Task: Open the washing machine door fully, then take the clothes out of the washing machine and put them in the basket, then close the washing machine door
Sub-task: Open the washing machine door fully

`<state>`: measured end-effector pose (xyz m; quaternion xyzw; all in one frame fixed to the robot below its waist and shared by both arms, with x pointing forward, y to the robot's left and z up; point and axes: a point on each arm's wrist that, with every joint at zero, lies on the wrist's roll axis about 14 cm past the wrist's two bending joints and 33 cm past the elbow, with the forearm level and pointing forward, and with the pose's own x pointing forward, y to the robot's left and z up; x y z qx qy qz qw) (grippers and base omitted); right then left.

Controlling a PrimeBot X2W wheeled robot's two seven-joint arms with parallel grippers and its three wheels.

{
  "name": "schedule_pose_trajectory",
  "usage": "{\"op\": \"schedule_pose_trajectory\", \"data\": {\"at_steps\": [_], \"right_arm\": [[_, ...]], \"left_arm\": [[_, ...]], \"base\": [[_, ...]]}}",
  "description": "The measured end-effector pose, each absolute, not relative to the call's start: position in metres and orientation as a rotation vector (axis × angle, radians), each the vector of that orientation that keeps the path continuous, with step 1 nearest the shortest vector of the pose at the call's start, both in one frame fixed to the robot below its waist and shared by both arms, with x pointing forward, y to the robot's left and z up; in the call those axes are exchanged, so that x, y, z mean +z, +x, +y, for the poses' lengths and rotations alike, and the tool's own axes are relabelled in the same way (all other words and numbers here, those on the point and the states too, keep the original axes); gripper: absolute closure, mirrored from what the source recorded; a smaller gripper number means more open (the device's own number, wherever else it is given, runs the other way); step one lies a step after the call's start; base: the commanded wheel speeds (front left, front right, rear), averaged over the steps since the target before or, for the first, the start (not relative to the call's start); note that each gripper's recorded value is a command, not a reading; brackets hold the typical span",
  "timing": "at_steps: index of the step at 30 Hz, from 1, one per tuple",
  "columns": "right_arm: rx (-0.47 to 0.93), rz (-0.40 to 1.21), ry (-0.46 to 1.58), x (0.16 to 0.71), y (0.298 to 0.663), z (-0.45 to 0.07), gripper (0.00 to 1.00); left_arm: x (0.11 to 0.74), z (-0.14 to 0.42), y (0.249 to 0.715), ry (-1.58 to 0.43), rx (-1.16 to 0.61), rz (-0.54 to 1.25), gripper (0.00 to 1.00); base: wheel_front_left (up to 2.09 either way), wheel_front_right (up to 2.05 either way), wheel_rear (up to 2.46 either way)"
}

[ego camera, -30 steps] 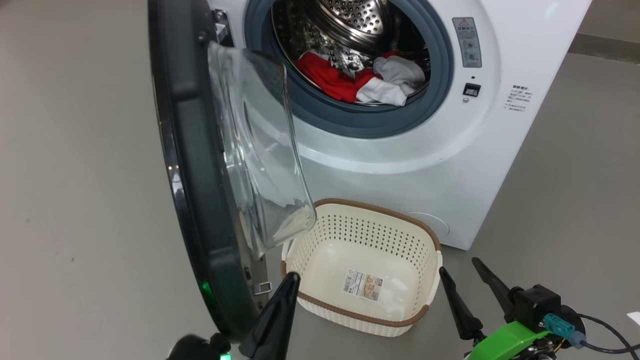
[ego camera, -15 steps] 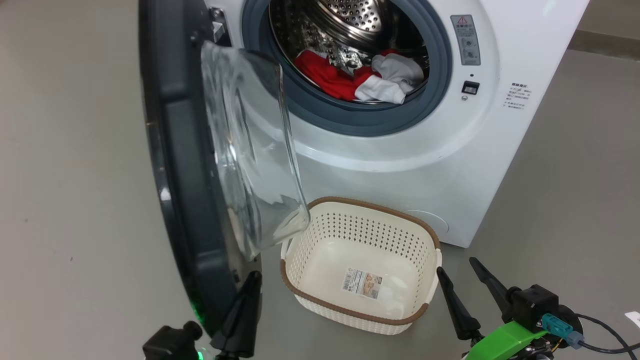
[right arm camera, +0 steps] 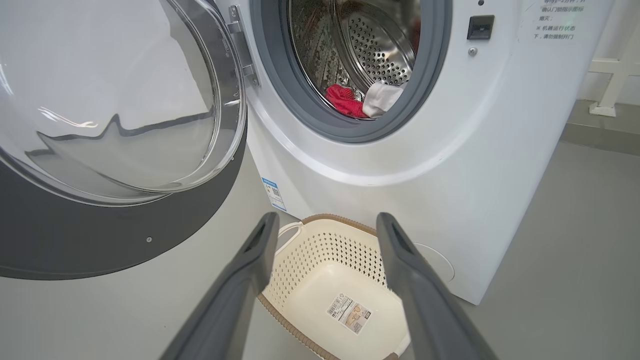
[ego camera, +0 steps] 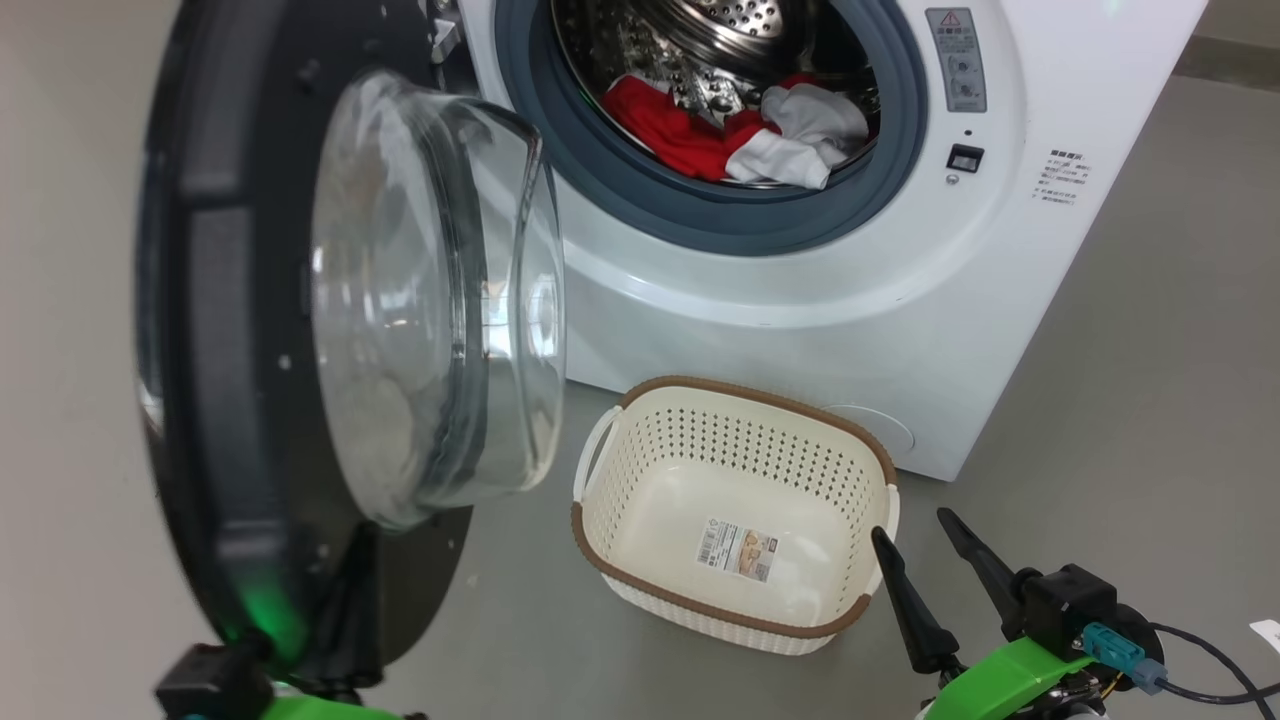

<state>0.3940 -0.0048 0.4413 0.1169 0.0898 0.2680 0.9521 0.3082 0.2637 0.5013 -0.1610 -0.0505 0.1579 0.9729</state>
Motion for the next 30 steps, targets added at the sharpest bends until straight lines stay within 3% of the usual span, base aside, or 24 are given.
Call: {"op": "schedule_pose_trajectory", "data": {"at_steps": [30], "right_arm": [[0.541,0.202,0.239,0.428,0.414,-0.004,0.00]], "left_arm": [[0.501,0.416,0.281,-0.160,0.737,-0.087,1.00]], "base": [[0.00,0.00,0.00]]}}
